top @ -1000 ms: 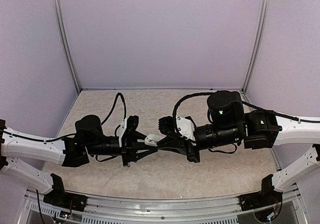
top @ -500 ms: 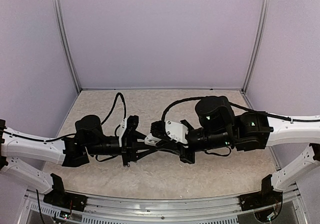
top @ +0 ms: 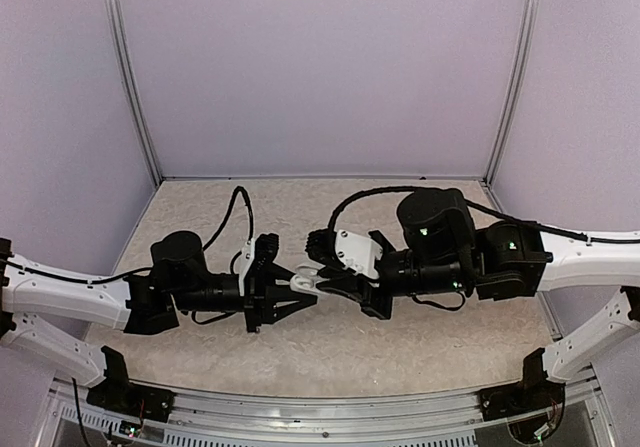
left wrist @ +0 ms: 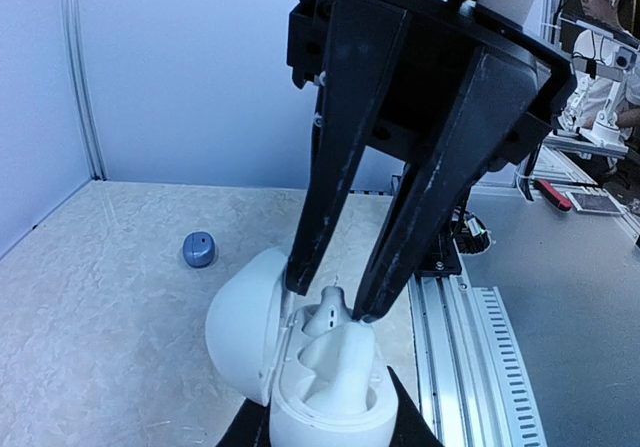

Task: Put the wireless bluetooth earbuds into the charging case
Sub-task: Adjust the charging case with the earbuds at the center of the board.

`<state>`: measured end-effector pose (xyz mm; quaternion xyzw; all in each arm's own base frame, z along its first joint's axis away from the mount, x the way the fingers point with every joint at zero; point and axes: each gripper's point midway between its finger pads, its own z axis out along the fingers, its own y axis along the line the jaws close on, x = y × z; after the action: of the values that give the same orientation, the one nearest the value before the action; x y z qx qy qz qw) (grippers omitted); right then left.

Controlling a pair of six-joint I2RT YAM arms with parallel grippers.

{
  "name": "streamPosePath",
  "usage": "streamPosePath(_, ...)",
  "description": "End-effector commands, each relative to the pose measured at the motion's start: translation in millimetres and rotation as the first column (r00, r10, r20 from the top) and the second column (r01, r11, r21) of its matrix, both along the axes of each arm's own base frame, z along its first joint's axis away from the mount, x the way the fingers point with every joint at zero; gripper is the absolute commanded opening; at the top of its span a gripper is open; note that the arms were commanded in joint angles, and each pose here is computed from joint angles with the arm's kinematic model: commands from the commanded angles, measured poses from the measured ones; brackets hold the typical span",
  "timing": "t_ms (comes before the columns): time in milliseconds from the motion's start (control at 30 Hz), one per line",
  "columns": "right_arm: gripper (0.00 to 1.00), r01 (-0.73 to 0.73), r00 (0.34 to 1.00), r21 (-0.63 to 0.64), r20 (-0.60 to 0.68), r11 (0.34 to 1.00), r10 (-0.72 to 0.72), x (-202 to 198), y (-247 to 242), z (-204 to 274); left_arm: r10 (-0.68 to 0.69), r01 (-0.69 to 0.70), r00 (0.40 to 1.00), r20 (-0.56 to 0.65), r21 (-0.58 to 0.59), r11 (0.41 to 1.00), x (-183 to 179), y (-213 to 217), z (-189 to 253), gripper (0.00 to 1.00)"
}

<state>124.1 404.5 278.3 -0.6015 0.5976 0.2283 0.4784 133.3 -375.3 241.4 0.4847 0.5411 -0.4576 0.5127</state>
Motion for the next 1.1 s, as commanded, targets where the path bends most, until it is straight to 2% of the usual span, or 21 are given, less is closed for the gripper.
streamPosePath(0, 0.17, 0.025, 0.999, 0.050, 0.025, 0.998, -0.026, 6, 1, 22, -0.010, 0.010, 0.999, 0.042, -0.010, 1.000, -2, -6, 11, 0.00)
streamPosePath(267, 0.16, -0.021, 0.999, 0.056, 0.025, 0.998, 0.020, 0, 8, 30, -0.004, 0.004, 0.999, 0.041, 0.003, 1.000, -2, -9, 8, 0.00)
streamPosePath(500, 0.14, -0.039, 0.999, -0.028, 0.024, 0.999, 0.039, -2, 12, 15, 0.010, -0.012, 0.999, 0.043, 0.031, 0.999, 1, -11, 4, 0.00)
streamPosePath(633, 0.13, -0.042, 0.999, -0.029, 0.031, 0.999, 0.043, -4, 12, 17, 0.013, -0.015, 0.999, 0.037, 0.038, 0.999, 2, -12, 1, 0.00)
streamPosePath(900, 0.21, 0.006, 0.998, -0.016, 0.067, 1.000, -0.005, 1, 5, 30, 0.017, -0.018, 0.999, 0.034, 0.042, 0.999, 5, -14, -1, 0.00)
streamPosePath(967, 0.22, 0.040, 0.996, -0.015, 0.083, 0.999, -0.038, 7, 2, 34, 0.015, -0.016, 0.999, 0.031, 0.041, 0.999, 5, -15, -1, 0.00)
streamPosePath(1067, 0.21, 0.006, 0.997, -0.009, 0.075, 1.000, -0.005, 1, 2, 38, 0.018, -0.019, 0.999, 0.027, 0.044, 0.999, 6, -14, -2, 0.00)
